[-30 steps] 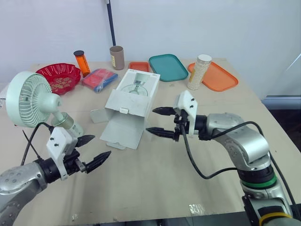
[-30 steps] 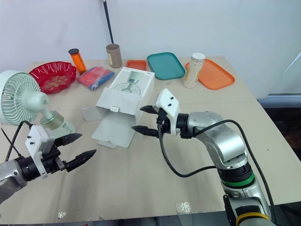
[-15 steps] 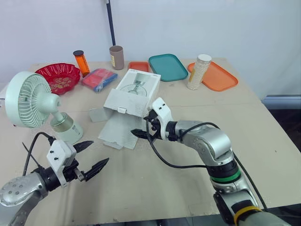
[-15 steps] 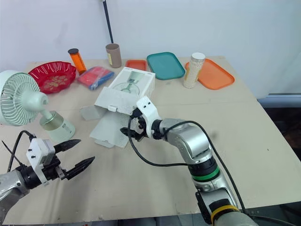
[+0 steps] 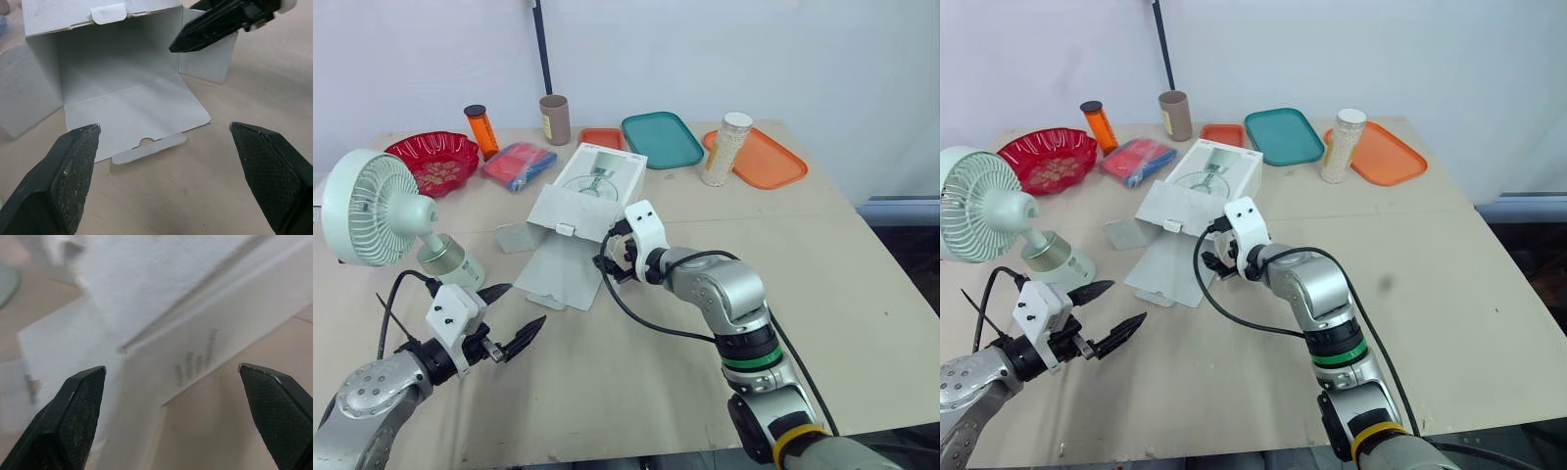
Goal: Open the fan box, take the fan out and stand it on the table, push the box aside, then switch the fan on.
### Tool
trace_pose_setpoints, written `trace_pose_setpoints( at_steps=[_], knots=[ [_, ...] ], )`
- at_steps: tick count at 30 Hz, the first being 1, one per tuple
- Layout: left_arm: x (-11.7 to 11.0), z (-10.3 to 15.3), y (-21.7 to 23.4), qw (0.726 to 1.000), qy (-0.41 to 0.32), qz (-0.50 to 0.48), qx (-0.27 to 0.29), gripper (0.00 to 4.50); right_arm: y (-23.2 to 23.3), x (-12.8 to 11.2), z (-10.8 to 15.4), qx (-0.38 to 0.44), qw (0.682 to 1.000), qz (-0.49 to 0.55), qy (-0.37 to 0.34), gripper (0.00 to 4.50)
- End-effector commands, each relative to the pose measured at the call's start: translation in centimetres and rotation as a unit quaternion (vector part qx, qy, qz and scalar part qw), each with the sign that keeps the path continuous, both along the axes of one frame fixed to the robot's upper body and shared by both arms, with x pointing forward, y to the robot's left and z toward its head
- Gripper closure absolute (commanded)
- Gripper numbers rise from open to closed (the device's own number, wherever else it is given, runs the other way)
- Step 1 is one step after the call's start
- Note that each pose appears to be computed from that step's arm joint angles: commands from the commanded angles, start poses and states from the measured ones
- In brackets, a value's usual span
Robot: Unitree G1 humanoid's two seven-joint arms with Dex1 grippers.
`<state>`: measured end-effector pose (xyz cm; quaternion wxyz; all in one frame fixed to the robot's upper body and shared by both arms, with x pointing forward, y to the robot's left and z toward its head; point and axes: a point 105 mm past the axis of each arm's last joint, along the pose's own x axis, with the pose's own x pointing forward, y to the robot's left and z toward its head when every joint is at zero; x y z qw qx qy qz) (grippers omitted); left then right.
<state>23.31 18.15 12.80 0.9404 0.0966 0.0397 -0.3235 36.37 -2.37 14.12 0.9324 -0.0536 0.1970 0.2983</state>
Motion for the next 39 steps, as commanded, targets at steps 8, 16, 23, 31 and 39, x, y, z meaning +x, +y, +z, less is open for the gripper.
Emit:
trace_pose_setpoints(
  at_steps=[8,16,23,31,39],
  knots=[
    [-0.7,-1.3,0.4,1.0,0.012,0.021,-0.003,0.0,-2.9,2.4,1.4,0.024,0.993,-0.115,-0.03,1.47],
    [-1.3,-3.2,0.7,0.999,0.028,0.02,0.002,0.0,-3.1,2.4,1.4,0.026,0.992,-0.122,-0.036,4.42],
    [-1.1,-4.0,0.9,0.999,0.03,0.018,0.007,0.0,-4.0,2.6,1.6,0.022,0.99,-0.133,-0.048,4.42],
    [-0.6,-5.3,0.2,0.999,0.046,-0.019,0.007,0.0,-11.6,-0.8,1.3,-0.009,0.974,-0.219,-0.054,4.42],
    [1.4,-5.8,-0.9,0.997,0.046,-0.065,0.001,0.0,-19.8,-6.0,0.8,-0.016,0.928,-0.368,-0.048,4.42]
  ],
)
